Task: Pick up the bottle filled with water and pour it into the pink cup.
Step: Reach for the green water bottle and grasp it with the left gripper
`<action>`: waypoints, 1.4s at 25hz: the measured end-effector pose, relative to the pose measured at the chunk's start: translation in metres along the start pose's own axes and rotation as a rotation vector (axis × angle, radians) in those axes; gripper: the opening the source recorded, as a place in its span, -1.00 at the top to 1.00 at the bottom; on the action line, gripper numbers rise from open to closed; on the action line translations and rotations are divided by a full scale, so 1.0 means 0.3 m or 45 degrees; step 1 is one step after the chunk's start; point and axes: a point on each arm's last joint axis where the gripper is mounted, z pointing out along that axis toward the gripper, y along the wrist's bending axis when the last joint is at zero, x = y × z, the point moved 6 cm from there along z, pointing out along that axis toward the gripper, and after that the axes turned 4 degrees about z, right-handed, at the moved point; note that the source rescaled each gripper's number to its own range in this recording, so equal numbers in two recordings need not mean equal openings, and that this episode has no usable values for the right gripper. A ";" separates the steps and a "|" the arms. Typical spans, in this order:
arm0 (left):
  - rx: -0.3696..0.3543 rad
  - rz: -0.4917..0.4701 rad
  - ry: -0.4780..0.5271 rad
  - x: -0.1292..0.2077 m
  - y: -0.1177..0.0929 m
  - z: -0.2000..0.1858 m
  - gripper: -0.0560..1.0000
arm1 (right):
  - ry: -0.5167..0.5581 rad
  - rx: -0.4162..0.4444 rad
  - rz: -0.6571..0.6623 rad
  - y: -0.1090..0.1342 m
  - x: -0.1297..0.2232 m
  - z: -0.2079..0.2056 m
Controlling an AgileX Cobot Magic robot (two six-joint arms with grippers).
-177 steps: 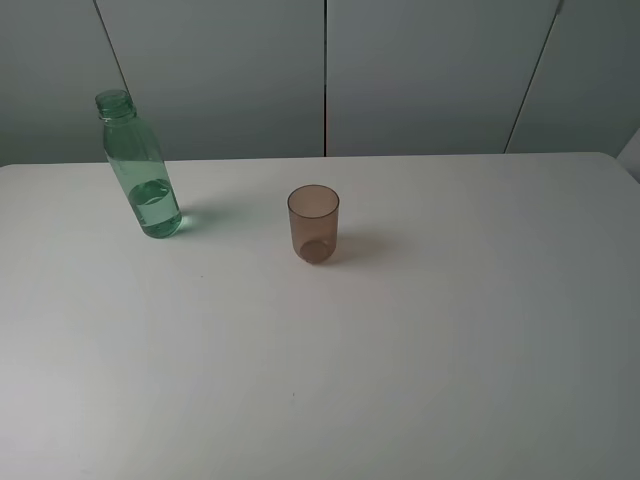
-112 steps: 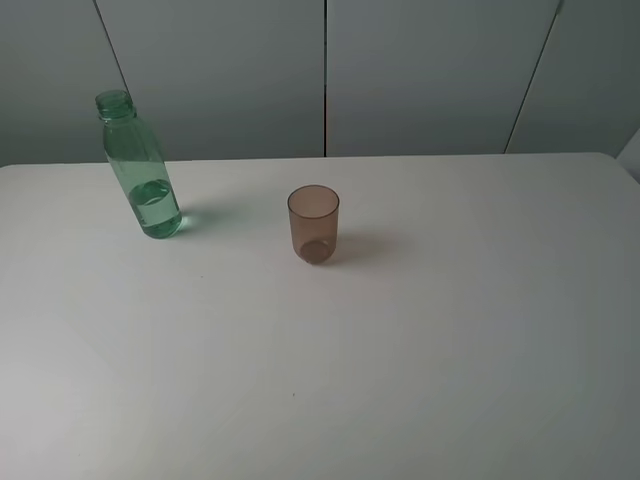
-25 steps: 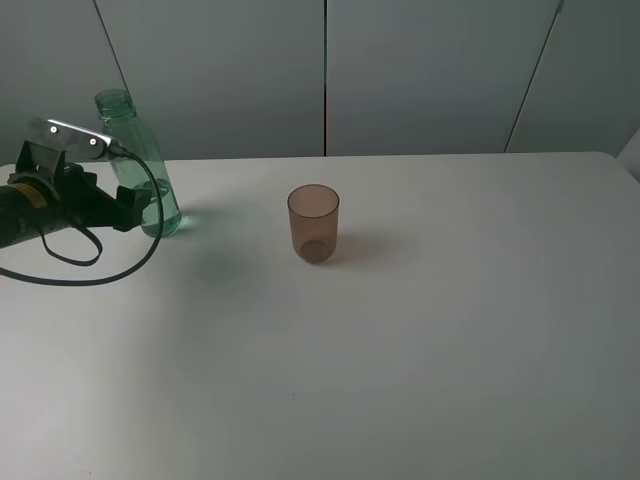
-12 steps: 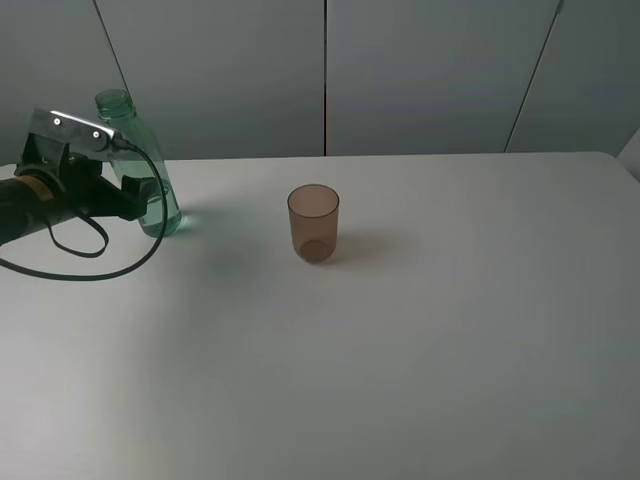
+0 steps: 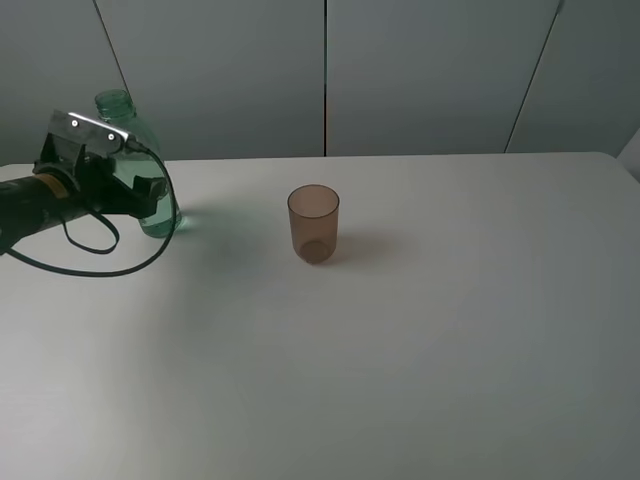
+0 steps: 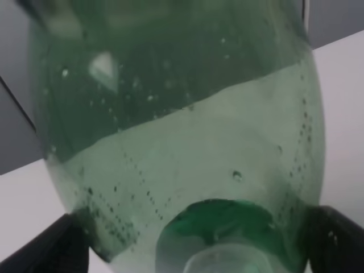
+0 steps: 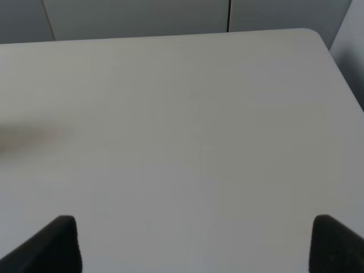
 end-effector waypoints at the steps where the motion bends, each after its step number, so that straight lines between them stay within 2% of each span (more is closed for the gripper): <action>1: 0.000 0.000 0.000 0.001 0.000 0.005 -1.00 | 0.000 0.000 0.000 0.000 0.000 0.000; 10: 0.012 -0.046 -0.058 0.002 -0.006 0.037 -1.00 | 0.000 0.000 0.000 0.000 0.000 0.000; 27: 0.024 -0.042 -0.189 -0.023 -0.014 0.056 -1.00 | 0.000 0.000 0.000 0.000 0.000 0.000; 35: 0.033 -0.080 -0.176 0.005 -0.021 0.074 -1.00 | 0.000 0.000 0.000 0.000 0.000 0.000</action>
